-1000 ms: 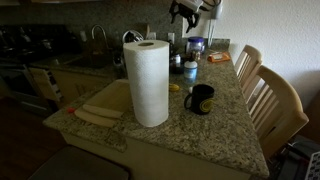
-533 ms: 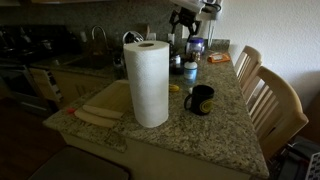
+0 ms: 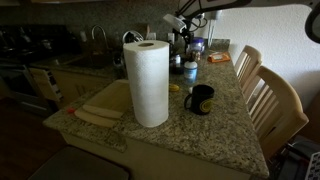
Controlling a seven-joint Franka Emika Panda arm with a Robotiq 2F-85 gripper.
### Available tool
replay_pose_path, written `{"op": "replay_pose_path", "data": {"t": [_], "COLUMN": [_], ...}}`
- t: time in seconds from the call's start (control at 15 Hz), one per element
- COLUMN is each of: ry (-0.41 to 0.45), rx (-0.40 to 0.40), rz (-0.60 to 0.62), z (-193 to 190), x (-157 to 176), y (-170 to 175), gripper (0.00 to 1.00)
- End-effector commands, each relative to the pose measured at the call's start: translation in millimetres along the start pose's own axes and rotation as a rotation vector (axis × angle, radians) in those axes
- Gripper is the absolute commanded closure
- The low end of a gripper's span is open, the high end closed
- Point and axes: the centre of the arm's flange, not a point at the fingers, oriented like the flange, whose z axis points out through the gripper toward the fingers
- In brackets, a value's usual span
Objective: Pick the bottle in the bowl and put it on the counter
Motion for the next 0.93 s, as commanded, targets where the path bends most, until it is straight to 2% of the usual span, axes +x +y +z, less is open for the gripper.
{"op": "replay_pose_path", "data": {"t": [0.0,0.13,0.27,0.47,0.53,0.6,0.73,0.87], "ry": [0.022,0.036,-0.064,-0.211,-0.199,-0.167,-0.173,-0.068], "rx": [0.01,0.022,0.005,0.008,0.011,0.02,0.022,0.071], "rz": [0.024,0.041,-0.032,-0.077,-0.047,-0.056,-0.068,0.056], "z": [1,2,-4,-18,-25,-11,-15,-3], "x": [-5,-12,-29,-87,-106,-84,-101,-98], "y": [-4,-8,1,8,9,-4,-2,-20], "gripper": [0.0,0.0,0.0,0.0,0.0,0.0,0.0,0.0]}}
